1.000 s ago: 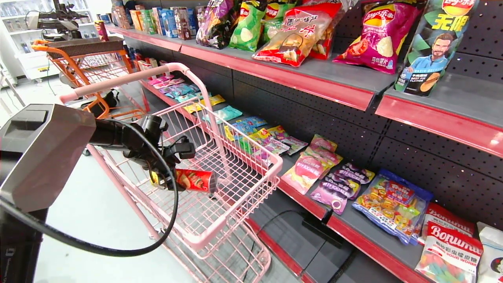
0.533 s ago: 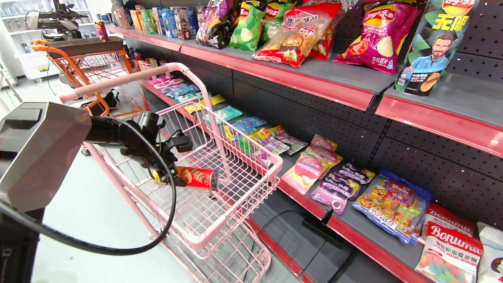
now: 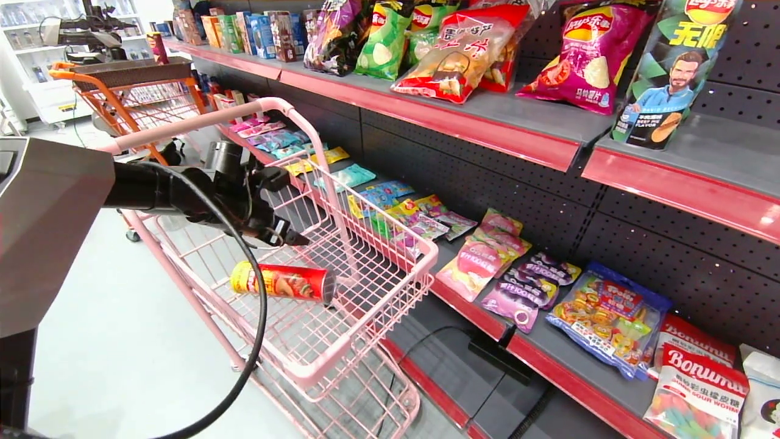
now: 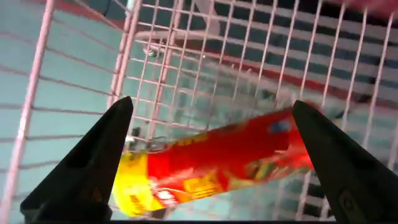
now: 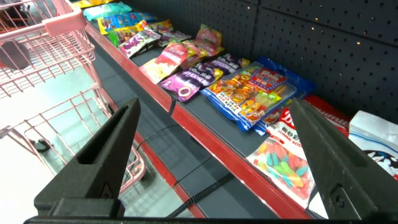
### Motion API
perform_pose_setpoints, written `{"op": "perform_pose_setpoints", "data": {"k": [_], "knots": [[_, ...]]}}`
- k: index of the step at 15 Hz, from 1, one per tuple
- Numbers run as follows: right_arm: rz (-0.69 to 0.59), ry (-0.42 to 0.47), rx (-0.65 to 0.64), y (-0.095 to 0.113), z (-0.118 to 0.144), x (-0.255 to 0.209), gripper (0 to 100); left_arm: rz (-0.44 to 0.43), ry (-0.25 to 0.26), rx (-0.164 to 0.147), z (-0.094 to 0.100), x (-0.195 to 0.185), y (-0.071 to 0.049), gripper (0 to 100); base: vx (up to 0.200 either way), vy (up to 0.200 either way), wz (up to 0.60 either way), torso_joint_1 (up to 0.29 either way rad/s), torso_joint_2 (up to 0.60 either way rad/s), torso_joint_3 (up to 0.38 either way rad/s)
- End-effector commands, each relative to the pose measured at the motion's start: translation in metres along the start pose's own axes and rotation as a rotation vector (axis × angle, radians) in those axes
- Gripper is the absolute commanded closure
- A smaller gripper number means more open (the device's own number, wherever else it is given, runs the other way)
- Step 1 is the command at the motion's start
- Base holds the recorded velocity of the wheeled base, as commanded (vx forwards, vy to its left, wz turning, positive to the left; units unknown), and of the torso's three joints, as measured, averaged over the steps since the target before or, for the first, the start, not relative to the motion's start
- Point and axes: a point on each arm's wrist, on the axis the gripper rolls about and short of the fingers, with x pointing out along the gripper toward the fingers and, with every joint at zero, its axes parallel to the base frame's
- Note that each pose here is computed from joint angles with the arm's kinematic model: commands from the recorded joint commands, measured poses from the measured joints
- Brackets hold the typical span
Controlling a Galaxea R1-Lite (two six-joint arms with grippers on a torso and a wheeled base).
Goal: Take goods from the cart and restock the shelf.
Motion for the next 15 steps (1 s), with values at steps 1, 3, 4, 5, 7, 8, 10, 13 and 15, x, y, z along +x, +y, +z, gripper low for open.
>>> {"op": "perform_pose_setpoints", "data": {"k": [1, 3, 4, 5, 7, 8, 10, 13, 15], "knots": [[0.001, 0.002, 0.000, 0.000, 0.000, 0.000, 0, 0.062, -0.071, -0.217, 0.013, 0.011, -0.037, 0, 0.000, 0.000, 0.00, 0.000, 0.00, 0.000], [0.002, 0.014, 0.000, 0.000, 0.000, 0.001, 0, 0.095, -0.081, -0.529, 0.020, 0.029, -0.071, 0, 0.000, 0.000, 0.00, 0.000, 0.00, 0.000], [0.004, 0.014, 0.000, 0.000, 0.000, 0.001, 0, 0.102, -0.079, -0.623, 0.019, 0.035, -0.077, 0, 0.000, 0.000, 0.00, 0.000, 0.00, 0.000], [0.004, 0.014, 0.000, 0.000, 0.000, 0.001, 0, 0.131, -0.087, -0.720, 0.018, 0.041, -0.080, 0, 0.000, 0.000, 0.00, 0.000, 0.00, 0.000], [0.004, 0.014, 0.000, 0.000, 0.000, 0.001, 0, 0.178, -0.081, -0.912, 0.014, 0.053, -0.081, 0, 0.000, 0.000, 0.00, 0.000, 0.00, 0.000], [0.004, 0.012, 0.000, 0.000, 0.000, 0.001, 0, 0.202, -0.021, -1.033, 0.010, 0.051, -0.082, 0, 0.000, 0.000, 0.00, 0.000, 0.00, 0.000], [0.004, 0.014, 0.000, 0.000, 0.000, 0.001, 0, 0.215, -0.010, -1.205, 0.018, 0.042, -0.079, 0, 0.000, 0.000, 0.00, 0.000, 0.00, 0.000], [0.004, 0.014, 0.000, 0.000, 0.000, 0.001, 0, 0.214, 0.011, -1.296, 0.032, 0.020, -0.079, 0, 0.000, 0.000, 0.00, 0.000, 0.00, 0.000], [0.004, 0.014, 0.000, 0.000, 0.000, 0.001, 0, 0.236, 0.046, -1.325, 0.033, 0.008, -0.079, 0, 0.000, 0.000, 0.00, 0.000, 0.00, 0.000]]}}
